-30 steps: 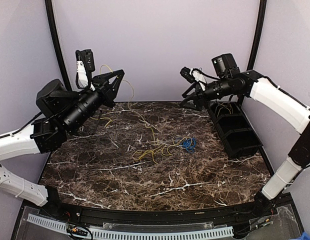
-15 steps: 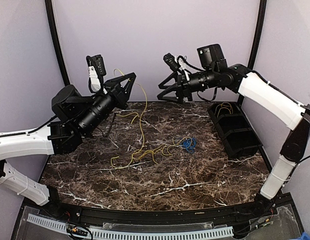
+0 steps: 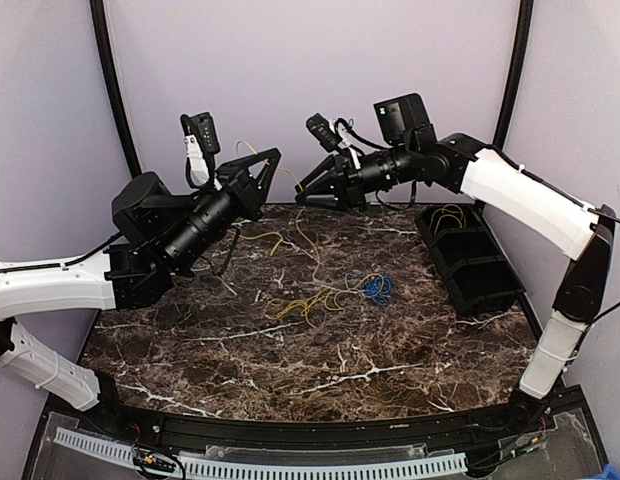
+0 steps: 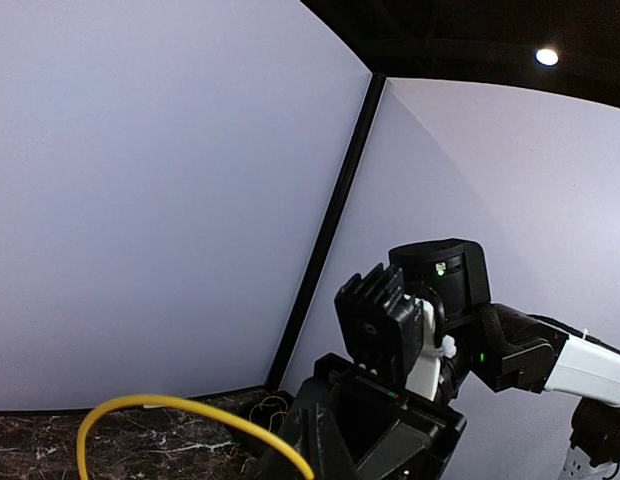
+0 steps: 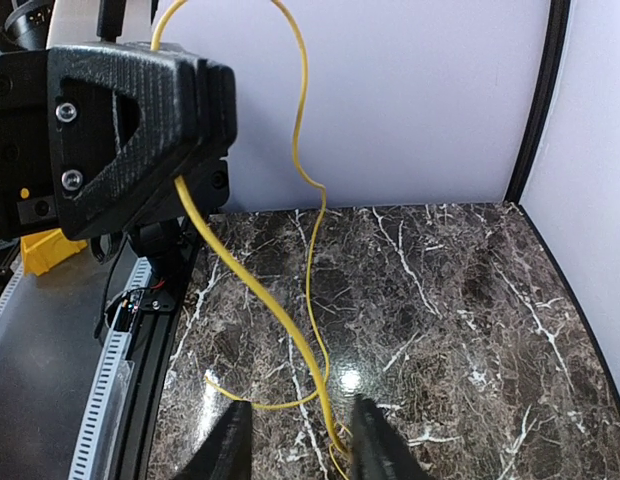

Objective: Untangle the cables

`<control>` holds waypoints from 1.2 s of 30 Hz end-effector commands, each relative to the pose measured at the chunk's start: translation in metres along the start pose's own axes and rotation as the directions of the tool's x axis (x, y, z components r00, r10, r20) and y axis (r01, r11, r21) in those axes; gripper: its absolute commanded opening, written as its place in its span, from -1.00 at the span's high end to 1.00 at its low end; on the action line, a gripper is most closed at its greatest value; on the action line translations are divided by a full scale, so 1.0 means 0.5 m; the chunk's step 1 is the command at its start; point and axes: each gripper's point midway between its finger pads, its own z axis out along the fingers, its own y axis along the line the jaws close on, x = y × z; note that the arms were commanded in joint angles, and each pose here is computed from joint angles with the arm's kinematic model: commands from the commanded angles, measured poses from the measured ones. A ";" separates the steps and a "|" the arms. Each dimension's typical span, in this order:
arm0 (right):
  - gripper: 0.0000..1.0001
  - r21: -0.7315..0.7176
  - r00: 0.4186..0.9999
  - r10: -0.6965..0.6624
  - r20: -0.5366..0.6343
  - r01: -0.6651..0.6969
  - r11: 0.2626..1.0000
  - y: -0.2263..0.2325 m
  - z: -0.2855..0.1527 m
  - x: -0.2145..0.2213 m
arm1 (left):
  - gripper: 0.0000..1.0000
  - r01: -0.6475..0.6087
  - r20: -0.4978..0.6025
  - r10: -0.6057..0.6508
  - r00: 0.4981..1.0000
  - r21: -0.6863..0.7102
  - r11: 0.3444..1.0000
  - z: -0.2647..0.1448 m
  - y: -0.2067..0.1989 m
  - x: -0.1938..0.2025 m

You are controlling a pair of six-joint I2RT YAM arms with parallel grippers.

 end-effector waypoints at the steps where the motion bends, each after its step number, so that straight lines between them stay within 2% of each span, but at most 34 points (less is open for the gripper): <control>1: 0.54 -0.002 0.998 -0.040 0.051 0.040 0.999 0.010 -0.007 -0.039 | 1.00 0.031 0.049 -0.032 0.998 0.023 0.999 -0.007 -0.007 -0.029; 4: 1.00 0.017 0.998 -0.042 0.053 0.041 0.999 0.004 -0.008 -0.044 | 1.00 0.035 0.044 -0.036 0.998 0.020 0.999 -0.009 -0.005 -0.024; 7: 1.00 0.072 0.997 -0.056 0.047 0.053 0.996 -0.012 -0.016 -0.053 | 1.00 0.044 0.027 -0.044 0.999 0.003 0.999 -0.012 0.003 -0.013; 9: 1.00 0.126 0.996 -0.079 0.036 0.074 0.989 -0.029 -0.028 -0.061 | 0.69 0.048 -0.002 -0.048 0.999 -0.024 0.999 -0.018 0.017 0.008; 10: 1.00 0.160 0.995 -0.096 0.030 0.090 0.983 -0.041 -0.038 -0.066 | 0.39 0.060 -0.006 -0.060 0.998 -0.043 0.997 -0.022 0.025 0.011; 12: 1.00 0.233 0.994 -0.108 0.024 0.099 0.967 -0.074 -0.068 -0.072 | 0.08 0.069 -0.044 -0.073 0.996 -0.080 0.994 -0.033 0.043 0.038; 16: 1.00 0.384 0.995 -0.089 0.033 0.070 0.921 -0.169 -0.168 -0.075 | -0.15 0.076 -0.144 -0.091 0.985 -0.103 0.992 -0.065 0.065 0.107; 19: 1.00 0.486 0.997 -0.077 0.023 0.056 0.872 -0.235 -0.241 -0.061 | -0.18 0.072 -0.229 -0.090 0.969 -0.086 0.994 -0.090 0.069 0.160; 23: 1.00 0.609 0.999 -0.040 -0.007 0.036 0.793 -0.325 -0.335 -0.014 | -0.19 0.080 -0.282 -0.098 0.954 -0.072 0.994 -0.115 0.072 0.192; 29: 1.00 0.755 0.999 0.039 -0.014 -0.014 0.655 -0.447 -0.492 0.068 | -0.18 0.084 -0.274 -0.114 0.955 -0.119 0.989 -0.138 0.096 0.197; 36: 1.00 0.835 0.991 0.123 0.056 -0.114 0.539 -0.529 -0.669 0.154 | -0.18 0.079 -0.282 -0.117 0.952 -0.142 0.987 -0.143 0.108 0.213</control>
